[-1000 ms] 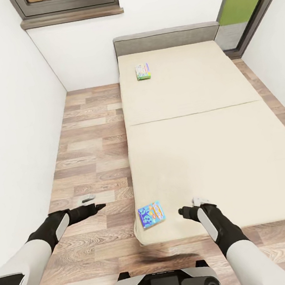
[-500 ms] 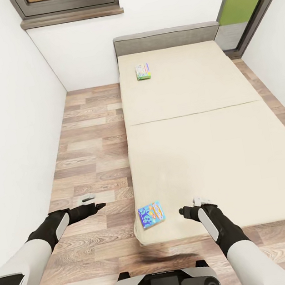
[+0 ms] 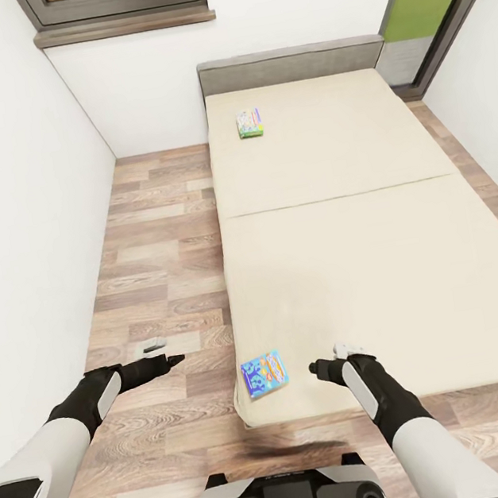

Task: Put all the toys in the child's room - the three board games (two on the bed and one on the table), the two jigsaw puzzles on the table, and the tennis ball on the table - inside the toy box on the table in the child's room.

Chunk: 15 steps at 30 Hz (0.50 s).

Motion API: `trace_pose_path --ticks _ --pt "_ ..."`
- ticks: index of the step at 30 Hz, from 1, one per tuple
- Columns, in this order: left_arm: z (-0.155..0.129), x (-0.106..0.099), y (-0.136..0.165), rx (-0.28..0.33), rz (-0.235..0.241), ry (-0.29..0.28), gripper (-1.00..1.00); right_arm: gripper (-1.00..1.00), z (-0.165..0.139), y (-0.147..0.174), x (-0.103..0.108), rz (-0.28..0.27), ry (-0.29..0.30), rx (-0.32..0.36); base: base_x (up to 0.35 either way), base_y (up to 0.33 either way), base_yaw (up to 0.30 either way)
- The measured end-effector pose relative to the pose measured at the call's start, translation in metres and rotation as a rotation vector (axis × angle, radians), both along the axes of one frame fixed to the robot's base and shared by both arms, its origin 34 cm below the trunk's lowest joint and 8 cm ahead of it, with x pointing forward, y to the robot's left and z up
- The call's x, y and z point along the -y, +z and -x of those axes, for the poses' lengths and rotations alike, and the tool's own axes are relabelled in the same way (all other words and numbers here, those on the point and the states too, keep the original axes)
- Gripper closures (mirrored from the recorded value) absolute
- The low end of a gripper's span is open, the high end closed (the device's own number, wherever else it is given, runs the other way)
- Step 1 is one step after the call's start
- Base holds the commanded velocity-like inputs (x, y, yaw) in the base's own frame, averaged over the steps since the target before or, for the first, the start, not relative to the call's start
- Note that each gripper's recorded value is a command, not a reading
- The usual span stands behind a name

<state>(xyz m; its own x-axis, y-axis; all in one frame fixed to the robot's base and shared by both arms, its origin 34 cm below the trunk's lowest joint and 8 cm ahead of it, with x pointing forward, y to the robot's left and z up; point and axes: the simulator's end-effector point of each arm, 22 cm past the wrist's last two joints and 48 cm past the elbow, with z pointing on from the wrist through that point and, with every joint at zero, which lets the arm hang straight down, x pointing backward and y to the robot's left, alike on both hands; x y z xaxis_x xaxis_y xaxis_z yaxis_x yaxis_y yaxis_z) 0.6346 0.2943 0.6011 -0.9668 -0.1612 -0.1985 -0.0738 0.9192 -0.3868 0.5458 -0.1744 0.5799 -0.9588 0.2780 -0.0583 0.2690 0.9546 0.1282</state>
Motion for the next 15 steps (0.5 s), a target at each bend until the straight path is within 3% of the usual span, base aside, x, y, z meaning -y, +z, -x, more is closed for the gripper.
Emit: trace_pose_path --ticks 15 --pt "0.010 0.000 -0.012 -0.024 -0.003 -0.004 -1.00 -1.00 0.006 -0.009 -0.002 -0.002 0.000 -0.021 0.000 0.000 0.000"
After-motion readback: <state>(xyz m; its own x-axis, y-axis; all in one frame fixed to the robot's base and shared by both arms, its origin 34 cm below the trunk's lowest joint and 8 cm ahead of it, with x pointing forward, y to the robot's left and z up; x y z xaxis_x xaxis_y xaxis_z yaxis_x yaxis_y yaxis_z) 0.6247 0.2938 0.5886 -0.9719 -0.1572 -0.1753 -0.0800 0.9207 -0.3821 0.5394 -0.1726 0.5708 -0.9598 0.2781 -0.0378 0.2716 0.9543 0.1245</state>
